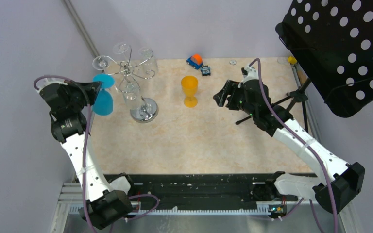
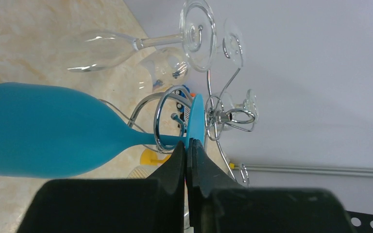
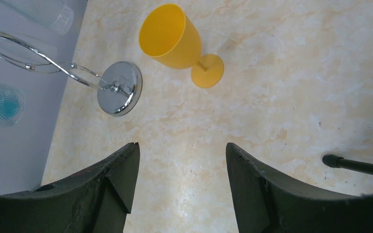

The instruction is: Take the wine glass off the wine glass rack

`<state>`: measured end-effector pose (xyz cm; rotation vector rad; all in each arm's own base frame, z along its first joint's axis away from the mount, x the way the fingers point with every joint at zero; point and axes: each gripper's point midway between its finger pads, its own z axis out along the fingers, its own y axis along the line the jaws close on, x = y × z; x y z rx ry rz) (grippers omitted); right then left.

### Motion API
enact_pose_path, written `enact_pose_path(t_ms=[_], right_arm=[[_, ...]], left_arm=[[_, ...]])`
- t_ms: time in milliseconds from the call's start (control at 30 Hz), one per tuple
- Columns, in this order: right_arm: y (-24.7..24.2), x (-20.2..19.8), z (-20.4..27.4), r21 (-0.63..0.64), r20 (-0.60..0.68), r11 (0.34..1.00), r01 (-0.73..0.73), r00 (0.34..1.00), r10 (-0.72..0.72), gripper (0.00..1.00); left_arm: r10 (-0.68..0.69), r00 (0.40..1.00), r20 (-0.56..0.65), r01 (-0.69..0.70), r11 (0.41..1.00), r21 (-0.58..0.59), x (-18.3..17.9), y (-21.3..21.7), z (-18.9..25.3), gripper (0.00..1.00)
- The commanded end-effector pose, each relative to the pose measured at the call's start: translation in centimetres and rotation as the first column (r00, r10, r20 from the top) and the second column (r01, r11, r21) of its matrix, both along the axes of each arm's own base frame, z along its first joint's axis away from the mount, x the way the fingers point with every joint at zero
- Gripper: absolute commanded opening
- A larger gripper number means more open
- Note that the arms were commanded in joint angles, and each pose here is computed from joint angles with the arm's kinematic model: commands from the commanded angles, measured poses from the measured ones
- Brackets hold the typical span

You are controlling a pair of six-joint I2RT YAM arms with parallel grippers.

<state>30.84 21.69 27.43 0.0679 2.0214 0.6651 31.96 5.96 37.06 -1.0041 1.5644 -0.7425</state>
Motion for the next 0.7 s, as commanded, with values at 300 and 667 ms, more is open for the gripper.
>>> enact_pose_path(t_ms=[300,667], right_arm=[[-1.1,0.4,2.1,0.012,0.072,0.999,0.036,0.997,-0.037,0.66],[-1.4,0.7,2.3,0.006,0.085,0.999,0.047,0.995,-0.047,0.67]], left_arm=[[0.049,0.982,0.185,-0.059,0.997,0.046,0.5,1.1,6.0,0.0],[-0.039,0.963,0.266,0.037,0.999,0.014,3.3,0.9,6.7,0.0]])
